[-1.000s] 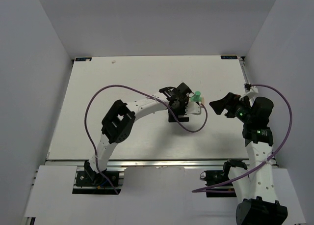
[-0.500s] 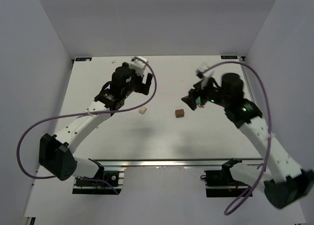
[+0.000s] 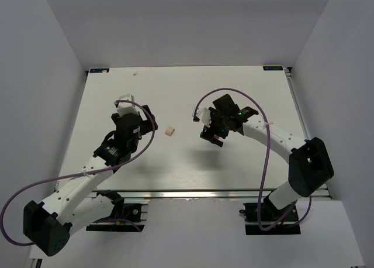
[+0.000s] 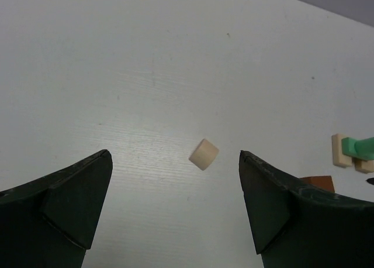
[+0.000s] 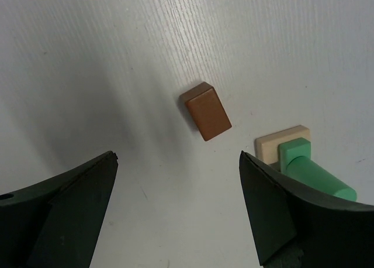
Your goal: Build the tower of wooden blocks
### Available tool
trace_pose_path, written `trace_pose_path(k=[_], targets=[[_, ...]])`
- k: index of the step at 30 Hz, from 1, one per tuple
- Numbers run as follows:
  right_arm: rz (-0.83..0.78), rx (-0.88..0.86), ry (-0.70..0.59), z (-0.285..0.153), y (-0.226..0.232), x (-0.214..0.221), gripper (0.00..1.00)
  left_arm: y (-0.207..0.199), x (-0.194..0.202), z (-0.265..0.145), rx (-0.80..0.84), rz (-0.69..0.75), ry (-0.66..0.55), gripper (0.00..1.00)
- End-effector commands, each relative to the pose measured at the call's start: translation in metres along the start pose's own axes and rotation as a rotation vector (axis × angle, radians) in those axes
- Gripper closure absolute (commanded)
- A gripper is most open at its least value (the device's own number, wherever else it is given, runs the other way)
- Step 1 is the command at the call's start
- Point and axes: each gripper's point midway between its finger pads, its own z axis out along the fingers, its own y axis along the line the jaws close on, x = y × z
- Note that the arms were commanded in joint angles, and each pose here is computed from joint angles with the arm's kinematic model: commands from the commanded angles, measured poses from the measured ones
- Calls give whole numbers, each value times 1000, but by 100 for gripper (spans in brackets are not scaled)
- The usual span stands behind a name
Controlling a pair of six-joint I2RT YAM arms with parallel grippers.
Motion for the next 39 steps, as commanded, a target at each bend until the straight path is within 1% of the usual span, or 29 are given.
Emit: trace_pose_path(k=[1,3,5,8,13,20,24,25,27,32,33,35,38,39], targets=[[-86,18,55,16,0,8,11,-2,-12,0,-2,-48,-46,2],[-91,29,111,27,-2,17,11,-1,-9,2,-10,-8,-31,2],[-88,66,137,36,-11,20,11,2,-7,3,-25,9,-24,2],[-99,126,114,42,-27,11,11,3,0,5,-21,38,-11,2],[-125,148,72,46,-34,0,11,4,4,6,-15,64,-9,2],[-148,145,129,61,-38,14,11,2,5,8,3,77,-14,2],[-143,154,140,67,-42,16,11,1,4,8,9,83,-17,2],[-136,156,142,66,-44,16,16,2,5,8,6,83,-18,2],[-126,149,136,67,-46,14,19,2,6,9,4,90,-18,2],[-116,159,123,66,-48,11,36,0,5,11,8,91,-18,2],[-120,161,123,65,-48,11,44,0,5,11,8,95,-16,2],[-117,163,125,64,-49,11,53,-1,8,13,10,100,-9,2],[-117,165,136,63,-50,14,56,-2,8,14,16,103,-7,2],[-118,163,139,63,-50,15,60,-2,9,14,15,102,-5,2]])
